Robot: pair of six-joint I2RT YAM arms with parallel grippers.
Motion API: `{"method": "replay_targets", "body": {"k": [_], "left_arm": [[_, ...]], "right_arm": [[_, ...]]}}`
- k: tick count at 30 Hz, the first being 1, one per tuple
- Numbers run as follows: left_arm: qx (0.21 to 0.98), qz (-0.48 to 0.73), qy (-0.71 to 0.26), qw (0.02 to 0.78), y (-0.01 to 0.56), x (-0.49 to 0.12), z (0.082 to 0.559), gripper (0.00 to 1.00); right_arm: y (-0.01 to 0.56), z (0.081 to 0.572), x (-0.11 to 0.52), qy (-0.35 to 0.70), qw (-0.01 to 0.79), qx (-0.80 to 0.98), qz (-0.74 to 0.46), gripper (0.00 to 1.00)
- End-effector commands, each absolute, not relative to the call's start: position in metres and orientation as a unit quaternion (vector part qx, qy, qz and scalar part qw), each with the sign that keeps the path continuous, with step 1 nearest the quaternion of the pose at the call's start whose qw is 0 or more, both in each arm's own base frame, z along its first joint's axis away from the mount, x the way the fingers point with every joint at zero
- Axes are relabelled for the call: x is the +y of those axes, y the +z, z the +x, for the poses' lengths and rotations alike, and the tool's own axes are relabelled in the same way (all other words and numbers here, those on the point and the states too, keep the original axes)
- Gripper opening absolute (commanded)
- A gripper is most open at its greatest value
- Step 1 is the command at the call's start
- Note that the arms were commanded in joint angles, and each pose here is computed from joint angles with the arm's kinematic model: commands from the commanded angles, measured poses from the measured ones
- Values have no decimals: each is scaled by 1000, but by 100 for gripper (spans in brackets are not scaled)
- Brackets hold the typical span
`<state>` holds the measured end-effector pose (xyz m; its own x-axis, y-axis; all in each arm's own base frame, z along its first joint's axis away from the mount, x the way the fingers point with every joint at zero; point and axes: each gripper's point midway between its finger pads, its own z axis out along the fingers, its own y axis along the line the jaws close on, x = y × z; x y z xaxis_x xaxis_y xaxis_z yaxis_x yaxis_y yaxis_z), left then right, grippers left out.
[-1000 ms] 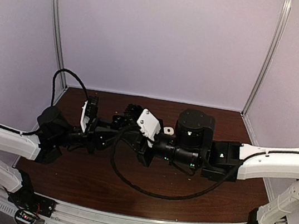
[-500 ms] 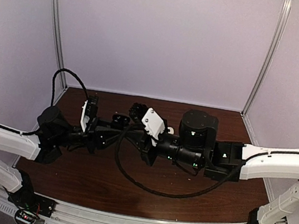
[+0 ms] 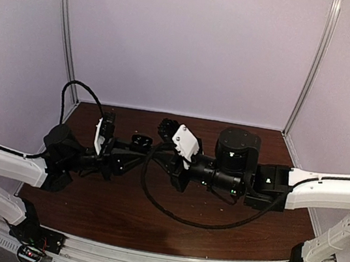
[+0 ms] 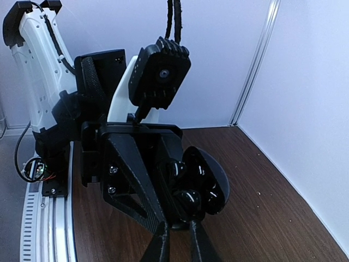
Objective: Insert the wireless bluetooth earbuds into the charging case
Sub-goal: Adjust the right earbud in the right side groove of the charging case.
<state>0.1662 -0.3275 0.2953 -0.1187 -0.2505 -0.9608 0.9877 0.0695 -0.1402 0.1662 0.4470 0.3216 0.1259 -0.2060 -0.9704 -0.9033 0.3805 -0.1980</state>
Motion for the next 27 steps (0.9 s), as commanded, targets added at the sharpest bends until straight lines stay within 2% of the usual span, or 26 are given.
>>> {"method": "replay_targets", "body": {"k": [1, 9, 15, 27], "left_arm": [[456, 384, -570, 566, 315, -325, 160, 5], [447, 414, -556, 565, 309, -328, 154, 5], [439, 458, -530, 562, 304, -338, 146, 5], [427, 497, -525, 543, 299, -357, 128, 4]], "right_arm": [[328, 168, 435, 298, 590, 592, -460, 14], [353, 152, 424, 345, 590, 566, -460, 17], [371, 162, 409, 363, 597, 571, -431, 20], [353, 191, 417, 320, 587, 607, -430, 21]]}}
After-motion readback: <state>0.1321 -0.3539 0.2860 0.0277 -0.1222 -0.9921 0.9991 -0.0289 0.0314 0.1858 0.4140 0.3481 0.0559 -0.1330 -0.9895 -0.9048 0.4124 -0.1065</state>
